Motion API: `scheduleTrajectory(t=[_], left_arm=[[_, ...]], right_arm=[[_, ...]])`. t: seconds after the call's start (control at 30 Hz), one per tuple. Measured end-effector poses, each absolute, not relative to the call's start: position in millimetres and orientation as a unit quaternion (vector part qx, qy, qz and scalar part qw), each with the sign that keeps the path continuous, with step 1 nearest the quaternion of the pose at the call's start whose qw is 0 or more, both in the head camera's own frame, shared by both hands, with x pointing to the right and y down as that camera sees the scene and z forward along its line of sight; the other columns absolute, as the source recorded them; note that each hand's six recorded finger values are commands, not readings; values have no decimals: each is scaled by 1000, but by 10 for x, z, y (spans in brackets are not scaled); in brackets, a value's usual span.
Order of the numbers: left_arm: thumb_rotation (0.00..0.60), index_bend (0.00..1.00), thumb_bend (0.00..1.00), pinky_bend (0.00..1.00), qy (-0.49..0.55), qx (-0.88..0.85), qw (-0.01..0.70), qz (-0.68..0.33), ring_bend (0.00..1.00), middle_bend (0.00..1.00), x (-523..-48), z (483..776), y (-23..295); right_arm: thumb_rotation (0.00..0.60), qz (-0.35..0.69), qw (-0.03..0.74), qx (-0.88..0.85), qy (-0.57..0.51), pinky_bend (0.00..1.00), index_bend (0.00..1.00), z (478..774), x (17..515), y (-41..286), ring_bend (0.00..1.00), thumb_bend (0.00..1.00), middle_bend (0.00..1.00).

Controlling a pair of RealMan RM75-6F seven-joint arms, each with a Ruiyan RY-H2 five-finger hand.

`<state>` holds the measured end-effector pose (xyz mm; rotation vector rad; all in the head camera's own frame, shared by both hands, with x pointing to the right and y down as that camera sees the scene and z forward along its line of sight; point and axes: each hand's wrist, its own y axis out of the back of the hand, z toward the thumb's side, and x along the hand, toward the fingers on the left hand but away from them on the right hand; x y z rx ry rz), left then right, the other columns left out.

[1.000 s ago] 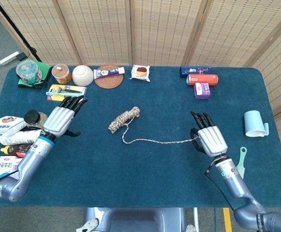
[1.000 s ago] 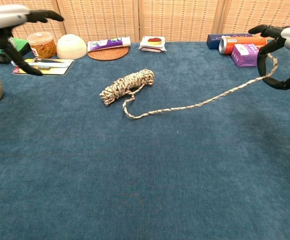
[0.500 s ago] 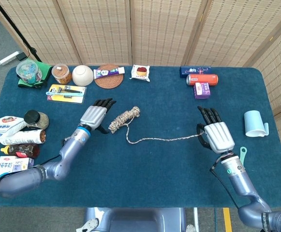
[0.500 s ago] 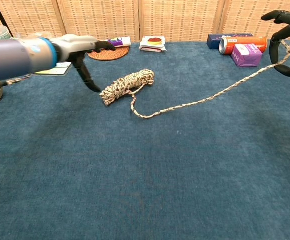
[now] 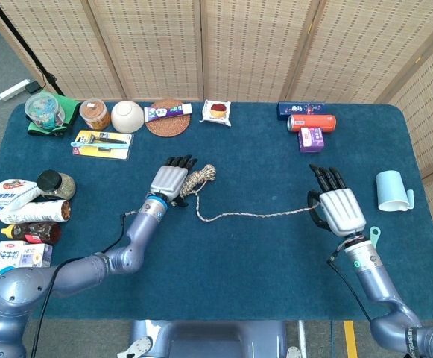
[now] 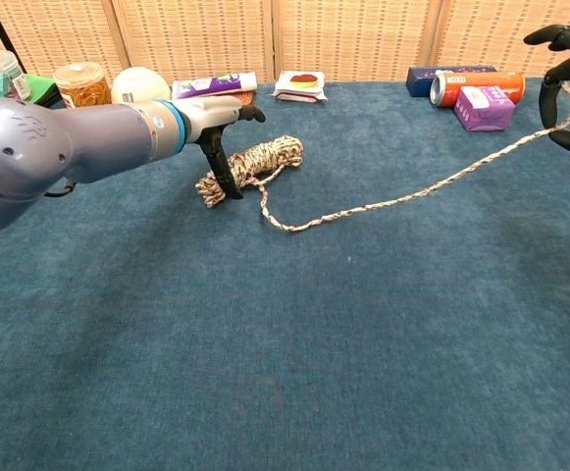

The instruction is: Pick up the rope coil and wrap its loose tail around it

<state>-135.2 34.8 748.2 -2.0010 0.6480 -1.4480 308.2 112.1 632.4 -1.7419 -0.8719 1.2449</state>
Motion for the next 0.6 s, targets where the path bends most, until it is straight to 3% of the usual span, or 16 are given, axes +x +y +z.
scheduleTrajectory(t=[0.6], left_arm=[[600, 0, 59, 0, 255, -715, 305, -575, 0, 0, -1361, 7639, 240]], right_arm=[[600, 490, 398, -689, -356, 0, 581, 6280, 3139, 1100, 0, 446, 0]])
